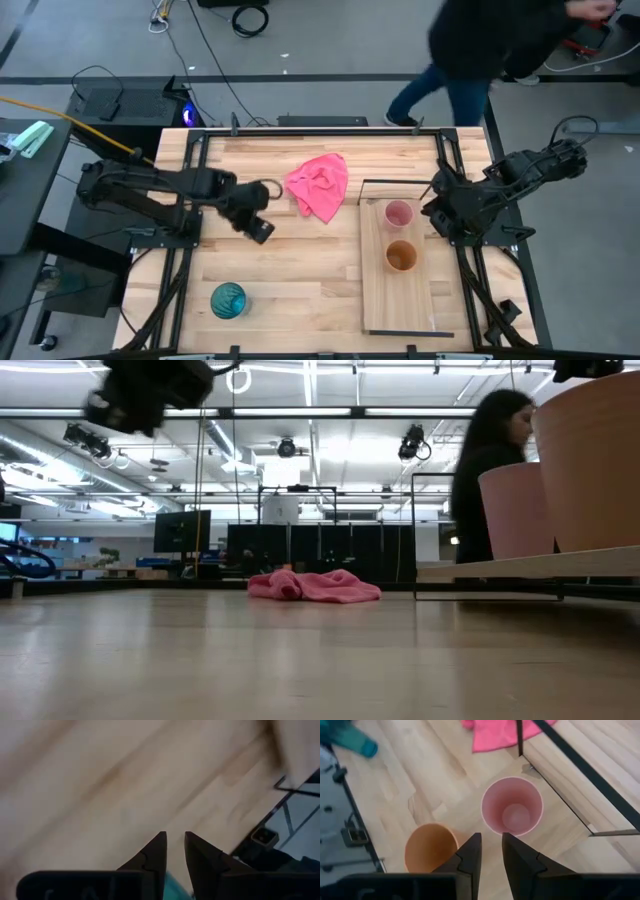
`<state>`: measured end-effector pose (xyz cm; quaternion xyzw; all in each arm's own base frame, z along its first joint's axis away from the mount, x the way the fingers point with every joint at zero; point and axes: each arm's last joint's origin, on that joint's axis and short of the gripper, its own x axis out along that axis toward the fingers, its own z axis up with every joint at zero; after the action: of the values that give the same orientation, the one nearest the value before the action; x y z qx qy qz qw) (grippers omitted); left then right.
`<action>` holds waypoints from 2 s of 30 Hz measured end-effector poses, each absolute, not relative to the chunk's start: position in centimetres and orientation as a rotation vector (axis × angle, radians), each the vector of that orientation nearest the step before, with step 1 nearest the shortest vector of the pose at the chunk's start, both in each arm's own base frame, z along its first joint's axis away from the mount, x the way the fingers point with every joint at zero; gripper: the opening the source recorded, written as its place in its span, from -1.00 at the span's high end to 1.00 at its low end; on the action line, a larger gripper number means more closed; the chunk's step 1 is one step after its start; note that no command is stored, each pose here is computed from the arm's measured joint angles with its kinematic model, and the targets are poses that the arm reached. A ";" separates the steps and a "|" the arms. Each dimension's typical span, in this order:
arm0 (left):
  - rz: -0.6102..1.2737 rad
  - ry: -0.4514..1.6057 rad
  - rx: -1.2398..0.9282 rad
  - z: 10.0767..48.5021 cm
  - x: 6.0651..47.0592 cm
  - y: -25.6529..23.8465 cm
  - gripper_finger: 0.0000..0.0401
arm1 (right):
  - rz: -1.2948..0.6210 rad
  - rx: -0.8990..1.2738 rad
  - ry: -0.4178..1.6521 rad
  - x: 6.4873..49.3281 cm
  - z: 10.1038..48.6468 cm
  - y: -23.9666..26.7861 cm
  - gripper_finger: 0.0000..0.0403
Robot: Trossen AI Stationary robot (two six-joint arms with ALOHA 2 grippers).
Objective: Stack small to large cups/mugs on shelf
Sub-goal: Move the blue plastic glass from the bottom left to the bottom center of the table
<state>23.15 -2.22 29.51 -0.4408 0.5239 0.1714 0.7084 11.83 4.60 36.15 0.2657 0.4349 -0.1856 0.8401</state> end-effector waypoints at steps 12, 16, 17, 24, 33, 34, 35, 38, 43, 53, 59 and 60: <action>0.728 1.311 -1.194 30.8 17.8 -8.2 0.65 | -0.299 0.434 0.957 11.8 36.1 4.7 0.58; 0.765 1.196 -1.243 32.2 16.2 -10.2 0.64 | -0.299 0.434 0.957 11.8 36.1 4.7 0.58; 0.774 1.183 -1.253 32.3 15.8 -10.8 0.65 | -0.299 0.434 0.957 11.8 36.1 4.7 0.58; 0.811 1.225 -1.299 32.0 13.2 -14.4 0.71 | -0.299 0.434 0.957 11.8 36.1 4.7 0.58; 0.722 1.164 -1.352 30.7 15.3 -17.5 0.71 | -0.308 0.434 0.945 11.9 36.2 4.7 0.58; 0.727 1.165 -1.346 30.5 15.5 -17.7 0.71 | -0.309 0.435 0.940 11.9 36.2 4.7 0.58; 0.738 1.167 -1.337 30.4 15.6 -17.8 0.70 | -0.307 0.438 0.933 12.0 36.2 4.7 0.58; 0.742 1.174 -1.323 30.1 15.6 -18.1 0.71 | -0.300 0.446 0.918 12.1 36.3 4.8 0.58; 0.776 1.180 -1.291 30.0 15.3 -17.8 0.75 | -0.298 0.457 0.908 12.2 36.4 4.8 0.58; 0.813 1.183 -1.267 29.9 15.1 -17.6 0.70 | -0.309 0.481 0.904 12.2 36.4 4.8 0.58; 0.814 1.183 -1.265 29.8 15.1 -17.6 0.68 | -0.309 0.481 0.904 12.2 36.4 4.8 0.58; 0.818 1.183 -1.260 29.8 15.1 -17.6 0.68 | -0.309 0.481 0.904 12.2 36.4 4.8 0.58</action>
<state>15.12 -17.63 29.76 -0.5384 0.5056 0.3495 0.5765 12.22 4.82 36.36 0.2291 0.4309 -0.1473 0.8603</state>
